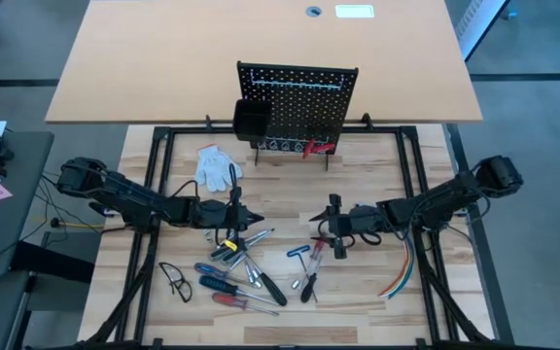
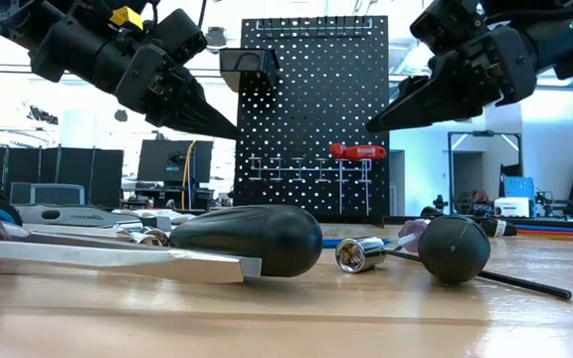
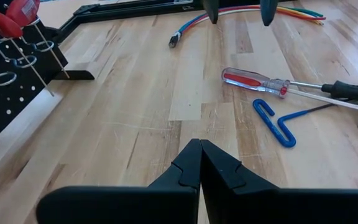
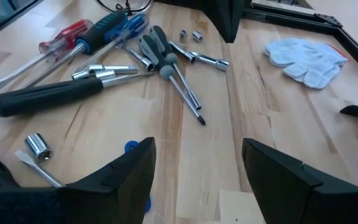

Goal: Hang tools onto peg board
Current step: Hang the red transparent screwdriver on the pegboard

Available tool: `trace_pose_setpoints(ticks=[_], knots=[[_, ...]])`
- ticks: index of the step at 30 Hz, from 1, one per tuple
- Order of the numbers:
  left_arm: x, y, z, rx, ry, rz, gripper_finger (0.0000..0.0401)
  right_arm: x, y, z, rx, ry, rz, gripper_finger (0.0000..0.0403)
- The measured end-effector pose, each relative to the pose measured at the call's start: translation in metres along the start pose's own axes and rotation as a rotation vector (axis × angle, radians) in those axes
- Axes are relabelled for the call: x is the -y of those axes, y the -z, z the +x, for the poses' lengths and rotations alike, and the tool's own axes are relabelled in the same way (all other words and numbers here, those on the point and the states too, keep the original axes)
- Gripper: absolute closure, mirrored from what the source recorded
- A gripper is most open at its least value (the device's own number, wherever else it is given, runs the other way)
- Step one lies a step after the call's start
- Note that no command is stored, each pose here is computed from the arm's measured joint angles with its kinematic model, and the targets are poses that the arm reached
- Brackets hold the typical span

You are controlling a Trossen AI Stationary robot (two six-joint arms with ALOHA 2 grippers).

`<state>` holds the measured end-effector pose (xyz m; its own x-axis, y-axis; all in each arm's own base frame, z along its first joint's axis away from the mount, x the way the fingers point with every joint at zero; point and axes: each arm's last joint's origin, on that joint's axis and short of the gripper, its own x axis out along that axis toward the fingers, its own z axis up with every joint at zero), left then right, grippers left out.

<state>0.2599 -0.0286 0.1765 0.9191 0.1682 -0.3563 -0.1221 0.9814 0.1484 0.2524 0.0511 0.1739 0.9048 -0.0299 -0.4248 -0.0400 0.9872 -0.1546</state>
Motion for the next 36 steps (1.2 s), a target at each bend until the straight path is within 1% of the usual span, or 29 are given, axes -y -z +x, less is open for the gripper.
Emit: trace_pose_setpoints(ticks=[16,23,24,27,29,33,36], knots=[[0.000,0.000,0.000,0.000,0.000,0.000,0.0401,0.001,0.000,0.000,-0.001,0.003,0.001,0.0154],[0.000,0.000,0.000,0.000,0.000,0.000,0.0401,0.005,0.000,0.001,-0.004,0.016,0.027,0.0154],[0.000,0.000,0.000,0.000,0.000,0.000,0.0401,0.004,0.000,0.001,-0.003,-0.003,0.032,0.0154],[0.000,0.000,0.000,0.000,0.000,0.002,0.0401,-0.001,0.002,0.004,0.005,-0.165,0.035,0.0154],[0.000,0.000,0.000,0.000,0.000,0.003,0.0401,-0.006,0.005,0.011,0.005,-0.220,0.032,0.0154],[0.000,0.000,0.000,0.005,0.000,0.000,0.0401,-0.015,0.008,0.034,-0.073,-0.303,0.009,0.0154],[0.000,0.000,0.000,0.005,-0.001,-0.001,0.0401,-0.021,0.013,0.051,-0.194,-0.349,-0.027,0.0154]])
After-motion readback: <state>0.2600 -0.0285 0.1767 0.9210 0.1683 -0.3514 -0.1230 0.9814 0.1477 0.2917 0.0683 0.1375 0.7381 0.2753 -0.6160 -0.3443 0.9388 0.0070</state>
